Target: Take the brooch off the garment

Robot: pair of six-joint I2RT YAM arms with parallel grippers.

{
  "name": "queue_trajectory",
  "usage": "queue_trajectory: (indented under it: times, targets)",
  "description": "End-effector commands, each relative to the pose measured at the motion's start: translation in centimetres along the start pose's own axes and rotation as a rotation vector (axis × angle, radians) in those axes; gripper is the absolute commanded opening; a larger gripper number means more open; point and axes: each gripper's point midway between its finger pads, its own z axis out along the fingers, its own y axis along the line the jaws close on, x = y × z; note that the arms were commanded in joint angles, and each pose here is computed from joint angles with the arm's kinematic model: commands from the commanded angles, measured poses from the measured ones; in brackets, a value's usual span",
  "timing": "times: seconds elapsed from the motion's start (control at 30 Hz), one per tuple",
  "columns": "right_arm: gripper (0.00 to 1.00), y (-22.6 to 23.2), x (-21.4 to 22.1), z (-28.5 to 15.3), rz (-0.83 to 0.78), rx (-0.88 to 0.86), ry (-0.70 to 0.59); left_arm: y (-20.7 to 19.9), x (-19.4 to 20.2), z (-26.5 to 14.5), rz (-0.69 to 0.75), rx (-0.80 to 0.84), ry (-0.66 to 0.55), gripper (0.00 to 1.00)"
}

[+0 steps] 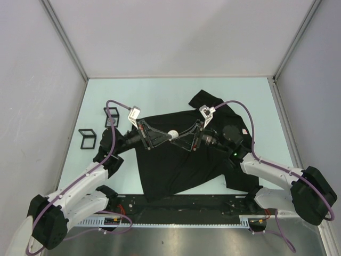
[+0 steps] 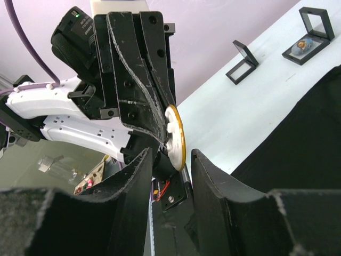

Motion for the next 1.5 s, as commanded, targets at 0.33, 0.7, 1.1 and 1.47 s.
queue_trajectory:
  times: [0.33,0.7,1.1,1.47]
  targets:
    - [0.33,0.7,-2.5,1.3,-0.044,-0.006,-0.072,-0.5,-0.4,-0.4,0.055,0.001,-0.021,0.00]
    - [0.27,0.6,-1.9,1.9,0.003,-0.022,-0.033,-1.0,-0.3,-0.3,0.175,-0.024,0.007,0.01]
    - [0.22,1.2,-1.6,2.0,0.093,-0.069,-0.014,-3.4,-1.2,-0.8,0.325,0.018,-0.035,0.00]
    - [0.13,1.2,-1.8,2.0,0.188,-0.085,-0.006,-5.5,-1.7,-0.9,0.414,0.074,-0.039,0.00]
